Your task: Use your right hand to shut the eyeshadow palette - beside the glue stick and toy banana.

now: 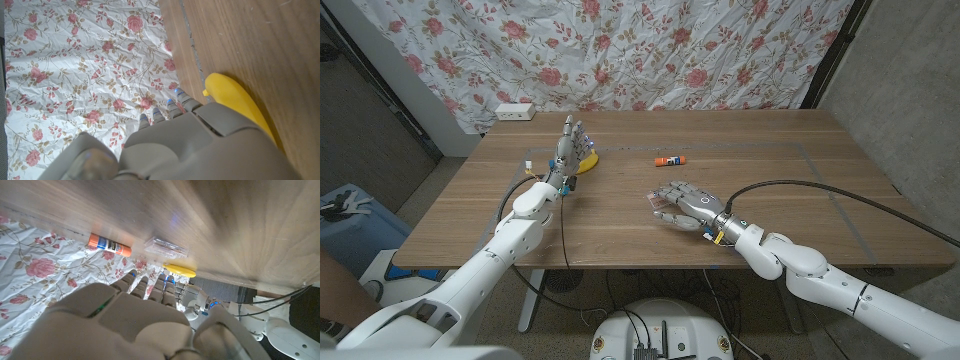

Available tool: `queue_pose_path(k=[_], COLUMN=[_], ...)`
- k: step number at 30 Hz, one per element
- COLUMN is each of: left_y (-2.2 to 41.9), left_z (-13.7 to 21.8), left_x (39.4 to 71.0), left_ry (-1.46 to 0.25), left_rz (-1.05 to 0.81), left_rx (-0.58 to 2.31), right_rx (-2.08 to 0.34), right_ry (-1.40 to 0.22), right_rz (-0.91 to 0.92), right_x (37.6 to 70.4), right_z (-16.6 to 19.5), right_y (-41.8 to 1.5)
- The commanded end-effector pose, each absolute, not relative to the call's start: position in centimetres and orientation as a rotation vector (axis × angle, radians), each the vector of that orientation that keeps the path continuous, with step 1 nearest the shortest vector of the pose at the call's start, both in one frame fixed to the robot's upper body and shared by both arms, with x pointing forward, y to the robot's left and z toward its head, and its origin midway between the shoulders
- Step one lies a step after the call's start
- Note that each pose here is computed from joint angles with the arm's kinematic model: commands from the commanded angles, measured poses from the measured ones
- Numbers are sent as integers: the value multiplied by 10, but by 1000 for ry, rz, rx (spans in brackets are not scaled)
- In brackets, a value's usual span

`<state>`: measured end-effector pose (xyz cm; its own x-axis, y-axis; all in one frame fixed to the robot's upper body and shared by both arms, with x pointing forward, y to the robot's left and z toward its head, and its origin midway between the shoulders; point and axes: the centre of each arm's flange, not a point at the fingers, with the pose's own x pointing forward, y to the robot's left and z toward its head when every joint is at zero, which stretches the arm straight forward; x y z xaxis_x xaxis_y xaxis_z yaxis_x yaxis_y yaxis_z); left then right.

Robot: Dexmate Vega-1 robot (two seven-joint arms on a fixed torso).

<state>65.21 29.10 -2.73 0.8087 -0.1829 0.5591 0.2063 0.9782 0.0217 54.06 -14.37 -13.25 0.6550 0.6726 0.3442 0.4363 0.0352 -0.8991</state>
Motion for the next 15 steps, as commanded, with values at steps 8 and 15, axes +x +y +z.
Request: queue_pose_path(k=[8, 15], left_y=[291, 291], left_z=[-27, -27], left_x=[652, 652], left_ry=[-593, -593], left_rz=[-208, -208], left_rx=[-41, -41], right_rx=[-1614, -1637], right_ry=[-912, -908], right_rz=[228, 227], right_x=[547, 550], right_z=[-142, -144], right_y=[-144, -141])
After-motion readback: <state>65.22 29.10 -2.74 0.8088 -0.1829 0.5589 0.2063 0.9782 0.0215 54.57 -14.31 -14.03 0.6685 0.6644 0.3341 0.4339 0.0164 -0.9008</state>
